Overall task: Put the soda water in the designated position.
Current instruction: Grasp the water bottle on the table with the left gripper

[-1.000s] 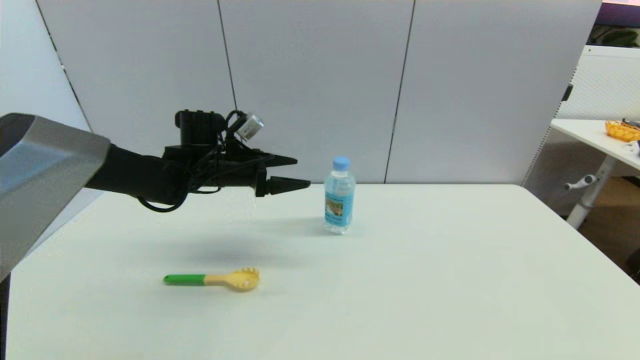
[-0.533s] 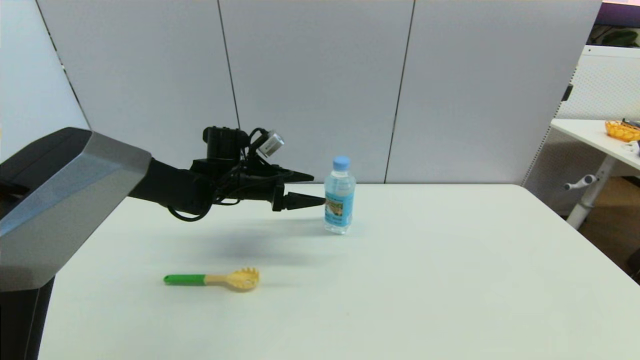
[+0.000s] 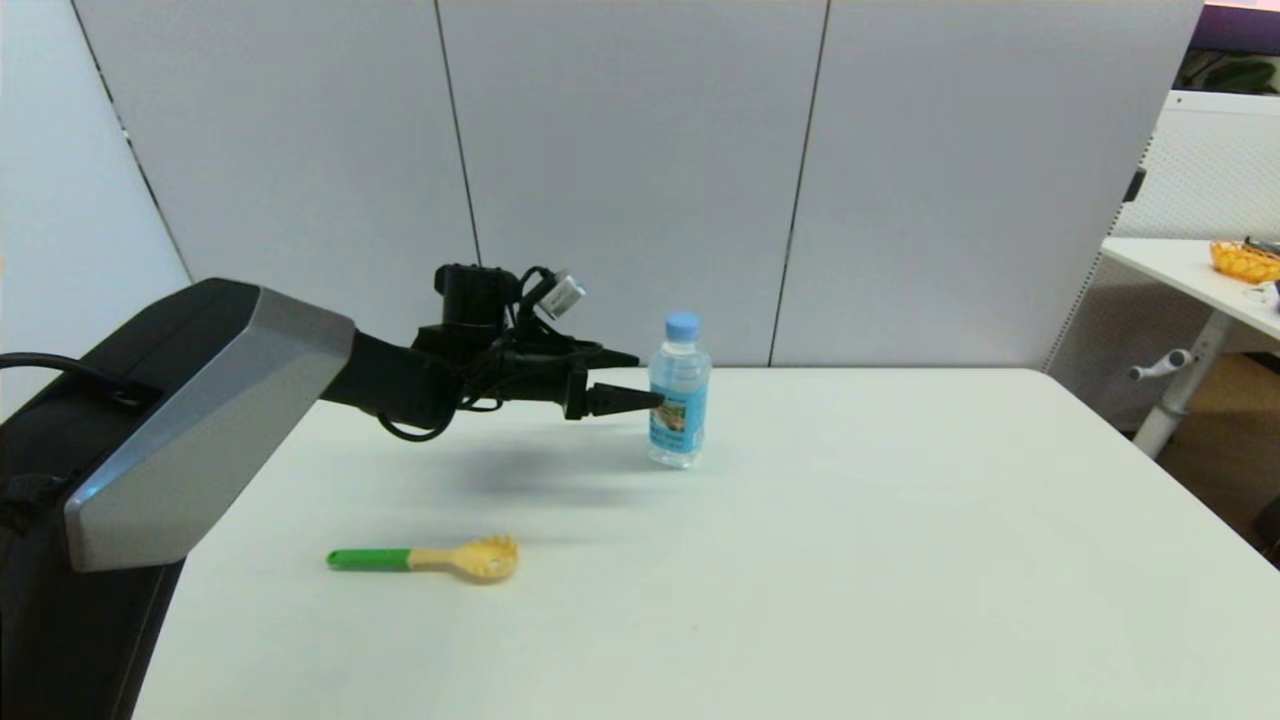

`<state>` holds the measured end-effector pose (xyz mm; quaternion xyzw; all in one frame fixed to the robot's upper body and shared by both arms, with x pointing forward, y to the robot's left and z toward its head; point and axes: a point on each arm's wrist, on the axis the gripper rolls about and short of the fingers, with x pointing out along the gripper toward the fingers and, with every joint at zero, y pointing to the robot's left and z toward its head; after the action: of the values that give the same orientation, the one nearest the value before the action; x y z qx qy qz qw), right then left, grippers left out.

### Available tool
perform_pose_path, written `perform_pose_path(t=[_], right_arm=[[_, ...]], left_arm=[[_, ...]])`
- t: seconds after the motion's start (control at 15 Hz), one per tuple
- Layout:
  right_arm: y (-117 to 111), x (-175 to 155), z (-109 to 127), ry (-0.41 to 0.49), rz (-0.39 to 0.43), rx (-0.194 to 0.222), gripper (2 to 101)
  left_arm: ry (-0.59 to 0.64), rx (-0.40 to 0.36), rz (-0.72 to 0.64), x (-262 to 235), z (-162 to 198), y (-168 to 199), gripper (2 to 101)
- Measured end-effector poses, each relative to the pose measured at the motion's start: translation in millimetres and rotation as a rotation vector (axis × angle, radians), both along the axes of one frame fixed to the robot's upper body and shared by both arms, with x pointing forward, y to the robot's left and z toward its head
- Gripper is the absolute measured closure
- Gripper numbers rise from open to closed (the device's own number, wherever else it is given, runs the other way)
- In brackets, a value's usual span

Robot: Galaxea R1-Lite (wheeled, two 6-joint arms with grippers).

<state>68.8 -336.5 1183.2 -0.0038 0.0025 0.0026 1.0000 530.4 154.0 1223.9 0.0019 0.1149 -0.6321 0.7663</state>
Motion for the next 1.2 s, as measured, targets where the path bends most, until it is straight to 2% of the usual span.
perform_pose_path(t=[1.2], right_arm=[[0,0,0,0.0,0.0,0.0,4.9]], left_arm=[[0.052,-0.01,-0.042,10,-23,-31,5.4]])
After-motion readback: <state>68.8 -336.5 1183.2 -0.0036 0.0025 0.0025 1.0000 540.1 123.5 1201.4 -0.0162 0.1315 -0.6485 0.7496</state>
